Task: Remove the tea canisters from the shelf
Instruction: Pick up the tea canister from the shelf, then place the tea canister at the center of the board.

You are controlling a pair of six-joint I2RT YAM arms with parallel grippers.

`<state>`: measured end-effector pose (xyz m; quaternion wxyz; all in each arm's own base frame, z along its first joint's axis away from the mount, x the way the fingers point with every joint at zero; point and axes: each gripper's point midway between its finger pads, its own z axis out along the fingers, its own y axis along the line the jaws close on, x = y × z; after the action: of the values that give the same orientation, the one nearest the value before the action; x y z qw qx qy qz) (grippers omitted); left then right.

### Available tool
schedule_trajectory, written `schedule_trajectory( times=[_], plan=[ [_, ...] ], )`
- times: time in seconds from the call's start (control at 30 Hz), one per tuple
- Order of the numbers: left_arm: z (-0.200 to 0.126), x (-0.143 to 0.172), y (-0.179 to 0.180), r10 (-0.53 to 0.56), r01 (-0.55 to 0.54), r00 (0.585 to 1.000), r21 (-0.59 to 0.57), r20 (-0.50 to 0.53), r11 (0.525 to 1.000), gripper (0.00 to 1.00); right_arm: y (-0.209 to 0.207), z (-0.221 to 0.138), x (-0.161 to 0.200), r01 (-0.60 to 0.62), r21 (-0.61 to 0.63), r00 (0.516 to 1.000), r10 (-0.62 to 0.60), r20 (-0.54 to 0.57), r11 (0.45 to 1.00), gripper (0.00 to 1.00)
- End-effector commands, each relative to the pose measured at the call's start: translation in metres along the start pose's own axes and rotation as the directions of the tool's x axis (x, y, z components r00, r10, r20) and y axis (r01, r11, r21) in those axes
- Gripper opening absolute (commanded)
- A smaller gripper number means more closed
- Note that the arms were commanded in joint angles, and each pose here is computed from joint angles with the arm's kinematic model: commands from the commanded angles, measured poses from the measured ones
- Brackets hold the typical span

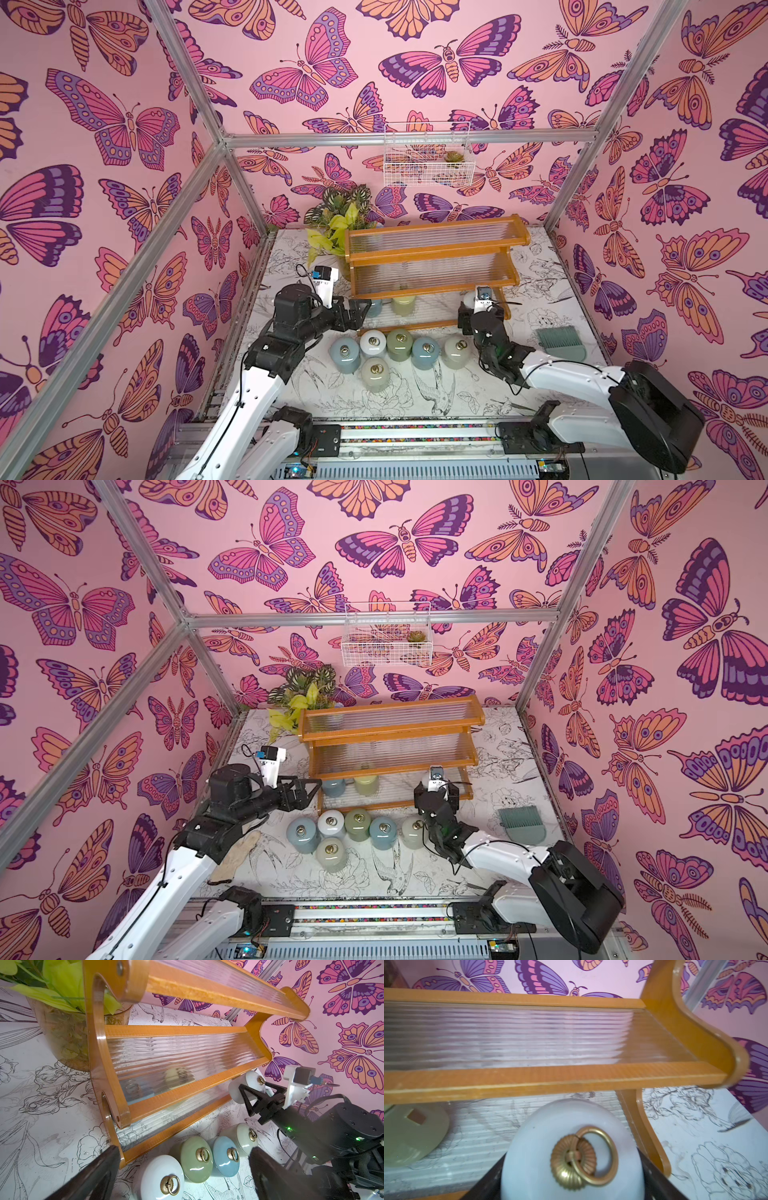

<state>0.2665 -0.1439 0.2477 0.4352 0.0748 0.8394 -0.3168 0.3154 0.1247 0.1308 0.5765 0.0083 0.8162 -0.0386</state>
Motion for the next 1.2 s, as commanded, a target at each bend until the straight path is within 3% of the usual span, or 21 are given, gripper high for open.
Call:
schedule_trajectory(
  times=[0.0, 0.3, 0.87, 1.17],
  plan=[
    [0.001, -0.005, -0.007, 0.022, -0.023, 1.000, 0.035, 0.010, 0.999, 1.00, -0.019, -0.009, -0.012, -0.108, 0.077, 0.994, 0.105, 0.044, 0.991, 0.51],
    [-0.001, -0.008, -0.009, 0.024, -0.024, 0.999, 0.036, 0.022, 0.999, 1.00, -0.034, -0.027, 0.007, -0.162, 0.091, 0.987, 0.163, -0.003, 0.983, 0.51],
    [0.002, -0.012, -0.008, 0.025, -0.026, 0.999, 0.026, 0.020, 0.999, 1.00, -0.028, -0.033, 0.059, -0.131, 0.145, 0.984, 0.146, -0.099, 0.981, 0.54],
    [0.003, -0.013, -0.009, 0.030, -0.030, 0.999, 0.029, 0.018, 0.999, 1.00, -0.055, -0.047, 0.067, -0.154, 0.253, 0.983, 0.174, -0.056, 0.955, 0.55]
  ],
)
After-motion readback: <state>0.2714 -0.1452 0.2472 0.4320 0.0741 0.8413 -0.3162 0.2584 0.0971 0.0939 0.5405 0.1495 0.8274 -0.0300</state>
